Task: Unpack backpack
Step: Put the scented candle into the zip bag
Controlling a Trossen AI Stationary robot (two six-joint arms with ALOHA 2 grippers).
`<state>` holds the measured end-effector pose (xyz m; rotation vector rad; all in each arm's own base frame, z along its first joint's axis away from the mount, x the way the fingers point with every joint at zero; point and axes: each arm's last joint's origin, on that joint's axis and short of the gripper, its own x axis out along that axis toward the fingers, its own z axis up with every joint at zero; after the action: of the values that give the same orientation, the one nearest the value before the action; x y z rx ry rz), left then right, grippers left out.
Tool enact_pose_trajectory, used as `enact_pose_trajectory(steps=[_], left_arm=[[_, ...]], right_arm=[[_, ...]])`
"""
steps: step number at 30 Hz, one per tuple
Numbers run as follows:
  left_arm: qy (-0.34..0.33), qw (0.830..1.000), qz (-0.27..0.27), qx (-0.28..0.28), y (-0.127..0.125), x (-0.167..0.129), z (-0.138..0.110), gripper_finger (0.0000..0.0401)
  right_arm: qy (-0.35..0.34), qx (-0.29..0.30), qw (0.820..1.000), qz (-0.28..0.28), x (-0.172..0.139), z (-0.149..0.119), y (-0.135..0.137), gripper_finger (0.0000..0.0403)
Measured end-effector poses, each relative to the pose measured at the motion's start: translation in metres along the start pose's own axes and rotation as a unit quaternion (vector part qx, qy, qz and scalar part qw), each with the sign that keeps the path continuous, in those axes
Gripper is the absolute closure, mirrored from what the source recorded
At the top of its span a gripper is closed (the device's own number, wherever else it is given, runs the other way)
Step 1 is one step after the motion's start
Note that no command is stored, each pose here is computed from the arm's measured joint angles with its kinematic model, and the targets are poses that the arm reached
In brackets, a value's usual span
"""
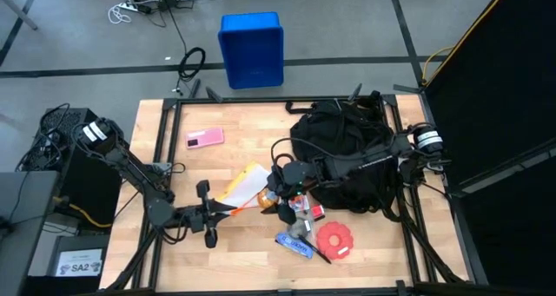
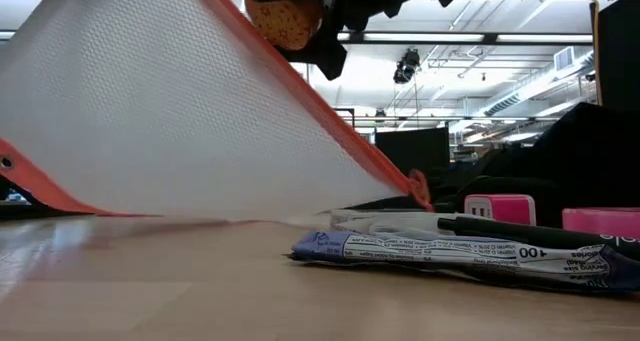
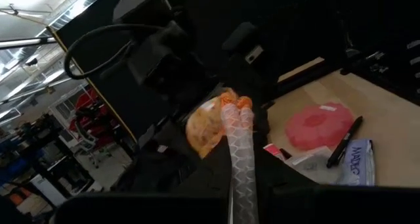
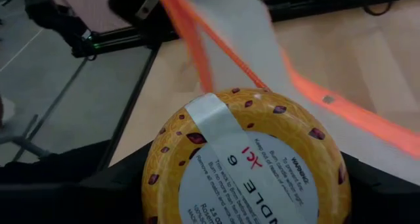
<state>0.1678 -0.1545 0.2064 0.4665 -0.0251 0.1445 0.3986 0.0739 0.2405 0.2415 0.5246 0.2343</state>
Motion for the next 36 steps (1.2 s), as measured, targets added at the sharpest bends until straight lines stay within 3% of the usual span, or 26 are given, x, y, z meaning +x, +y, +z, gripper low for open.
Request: enact_pose_trajectory(steps=[12,15,19,28,36], left_arm=[[-0.016,1.000,-0.008,-0.011,0.004,0.006,0.001,0.0401],[-0.018,1.000,-0.010,-0.010,0.004,0.006,0.001,0.0401],[-0.018,1.000,-0.011,-0.010,0.004,0.006,0.001,0.0401],[-0.027,0.999,-0.026,-0.010,0.003,0.006,0.001,0.0401],[-0.033,0.998,-0.038,-0.028,0.002,0.005,0.002,0.0401]], right_arm=[[0.009,-0.036,0.997,-0.064,-0.001,-0.003,-0.008,0.0145],[0.018,-0.039,0.998,-0.052,-0.001,-0.004,-0.008,0.0145],[0.034,-0.054,0.998,0.005,-0.001,-0.005,-0.009,0.0145],[0.079,-0.158,0.984,-0.030,-0.002,-0.014,-0.010,0.0145],[0.112,-0.225,0.968,-0.022,-0.001,-0.020,0.010,0.0145]])
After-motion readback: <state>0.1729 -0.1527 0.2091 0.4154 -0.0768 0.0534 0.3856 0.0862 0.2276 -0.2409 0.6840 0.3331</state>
